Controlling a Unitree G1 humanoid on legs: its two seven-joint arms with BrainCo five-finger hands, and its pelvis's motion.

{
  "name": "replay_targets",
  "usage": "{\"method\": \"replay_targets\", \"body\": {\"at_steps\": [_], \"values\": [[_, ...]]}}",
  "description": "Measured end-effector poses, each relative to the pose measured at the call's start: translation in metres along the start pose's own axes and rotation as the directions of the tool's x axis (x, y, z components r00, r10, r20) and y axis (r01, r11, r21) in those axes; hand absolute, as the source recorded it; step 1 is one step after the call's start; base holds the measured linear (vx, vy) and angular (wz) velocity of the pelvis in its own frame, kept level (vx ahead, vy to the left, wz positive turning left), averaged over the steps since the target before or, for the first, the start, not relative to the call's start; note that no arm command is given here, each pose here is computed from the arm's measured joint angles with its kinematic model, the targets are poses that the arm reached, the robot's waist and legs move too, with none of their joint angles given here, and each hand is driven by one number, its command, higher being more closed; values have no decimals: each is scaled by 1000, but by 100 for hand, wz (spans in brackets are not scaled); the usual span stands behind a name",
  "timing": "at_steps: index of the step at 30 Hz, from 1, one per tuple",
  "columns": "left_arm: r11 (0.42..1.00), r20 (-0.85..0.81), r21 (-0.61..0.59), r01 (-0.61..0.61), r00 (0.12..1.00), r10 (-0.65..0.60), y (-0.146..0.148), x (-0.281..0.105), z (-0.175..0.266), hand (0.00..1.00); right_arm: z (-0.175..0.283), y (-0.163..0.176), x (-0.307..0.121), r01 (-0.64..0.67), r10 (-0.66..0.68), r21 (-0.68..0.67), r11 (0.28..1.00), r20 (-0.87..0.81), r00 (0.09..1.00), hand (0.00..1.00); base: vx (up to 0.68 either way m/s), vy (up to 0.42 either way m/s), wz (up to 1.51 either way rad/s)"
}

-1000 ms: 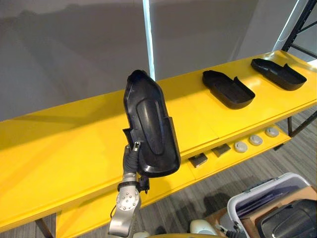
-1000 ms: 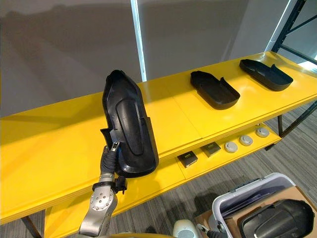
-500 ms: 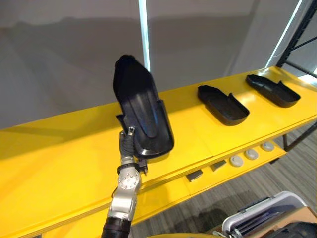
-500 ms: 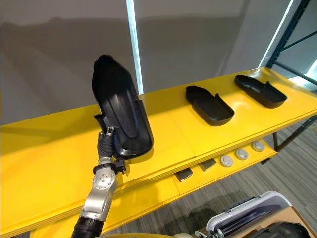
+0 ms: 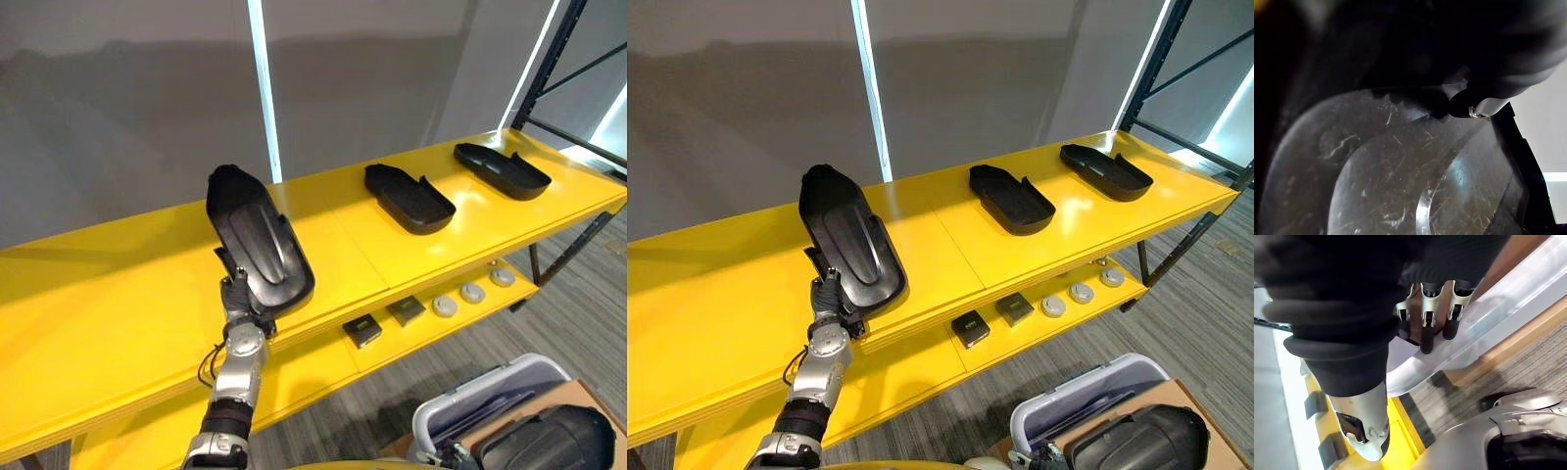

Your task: Walk over and take plastic housings, then place them on the shelf

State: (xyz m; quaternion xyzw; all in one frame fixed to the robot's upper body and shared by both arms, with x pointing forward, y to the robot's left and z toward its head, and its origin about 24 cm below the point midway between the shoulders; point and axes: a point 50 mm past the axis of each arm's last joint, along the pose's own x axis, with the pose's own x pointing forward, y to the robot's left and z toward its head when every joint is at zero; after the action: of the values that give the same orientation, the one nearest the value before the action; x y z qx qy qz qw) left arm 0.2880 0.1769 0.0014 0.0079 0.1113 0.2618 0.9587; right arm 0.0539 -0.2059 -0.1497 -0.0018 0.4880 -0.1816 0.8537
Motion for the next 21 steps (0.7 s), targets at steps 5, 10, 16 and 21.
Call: {"method": "replay_targets", "body": {"at_steps": [5,10,16,21], "values": [[1000,6,-8,-24,1000,24,1,10,9,0,0,0,2,0,0,-2,1000,-11,1000,0,51,-10,1],[998,29,-25,-49,998,50,3,16,19,0,5,2,4,-3,3,1,1000,1,1000,0,39,-10,9],[997,24,-35,-68,997,69,7,18,19,0,8,2,5,-5,5,0,1000,8,1000,0,5,-4,1],[996,16,-55,-76,997,77,7,18,20,0,8,1,6,-4,4,2,1000,9,1000,0,0,0,0]]}}
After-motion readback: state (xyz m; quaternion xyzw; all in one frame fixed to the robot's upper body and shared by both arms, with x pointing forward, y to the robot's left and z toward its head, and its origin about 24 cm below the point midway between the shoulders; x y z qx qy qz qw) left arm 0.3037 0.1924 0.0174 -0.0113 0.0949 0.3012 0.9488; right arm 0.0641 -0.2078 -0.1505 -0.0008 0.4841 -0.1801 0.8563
